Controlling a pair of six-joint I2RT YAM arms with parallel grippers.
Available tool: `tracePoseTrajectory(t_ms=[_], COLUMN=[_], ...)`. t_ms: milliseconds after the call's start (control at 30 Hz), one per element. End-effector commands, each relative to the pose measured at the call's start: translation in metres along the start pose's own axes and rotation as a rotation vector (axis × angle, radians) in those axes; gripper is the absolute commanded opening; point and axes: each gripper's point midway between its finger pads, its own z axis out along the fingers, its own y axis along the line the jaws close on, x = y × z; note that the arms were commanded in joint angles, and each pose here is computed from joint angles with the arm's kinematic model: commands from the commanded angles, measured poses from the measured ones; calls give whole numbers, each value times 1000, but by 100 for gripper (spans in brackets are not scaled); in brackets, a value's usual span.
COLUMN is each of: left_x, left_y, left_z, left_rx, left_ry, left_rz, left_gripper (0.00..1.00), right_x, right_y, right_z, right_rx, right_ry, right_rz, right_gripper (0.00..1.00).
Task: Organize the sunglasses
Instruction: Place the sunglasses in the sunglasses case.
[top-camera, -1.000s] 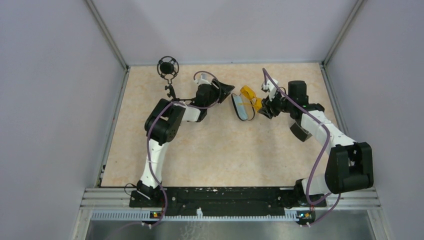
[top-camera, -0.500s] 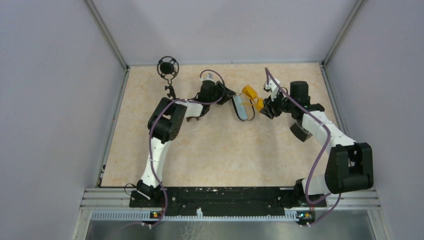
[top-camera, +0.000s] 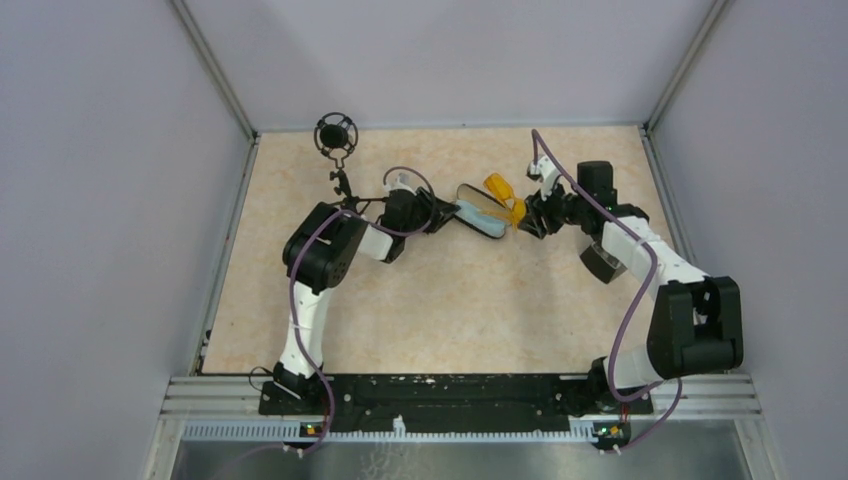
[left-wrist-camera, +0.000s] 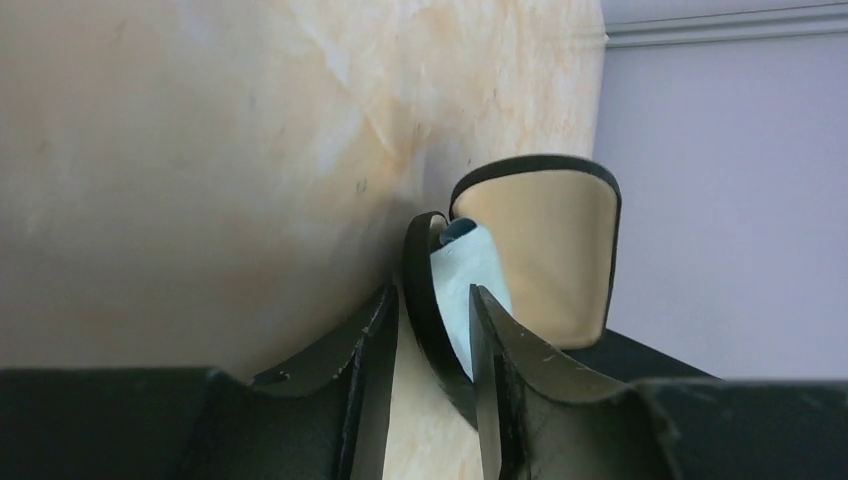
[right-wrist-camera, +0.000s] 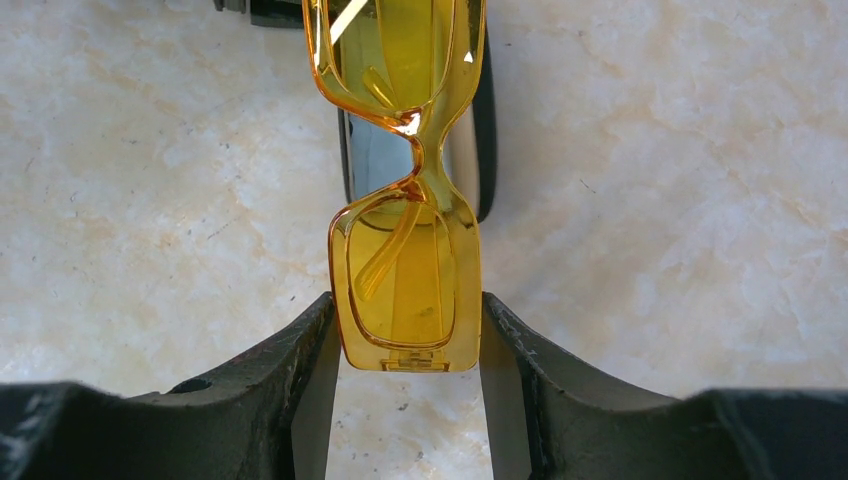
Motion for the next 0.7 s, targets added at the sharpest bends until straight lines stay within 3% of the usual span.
tracePoseTrajectory(t_ms=[0, 333, 667], left_x=[-2, 9, 13], left_y=[-22, -17, -16], left_z=[-19, -35, -42], left_rx=[91, 109, 126], left_ry=[-52, -47, -41], left_rz=[-53, -71, -62], left_gripper=[40, 39, 36], right_x=[-30, -38, -54], right_y=[0, 10, 5], right_z=[-2, 11, 38], right_rx=[5, -13, -170], right_ry=[-37, -16, 76], right_rz=[-27, -86, -332], right_gripper=[9, 8, 6])
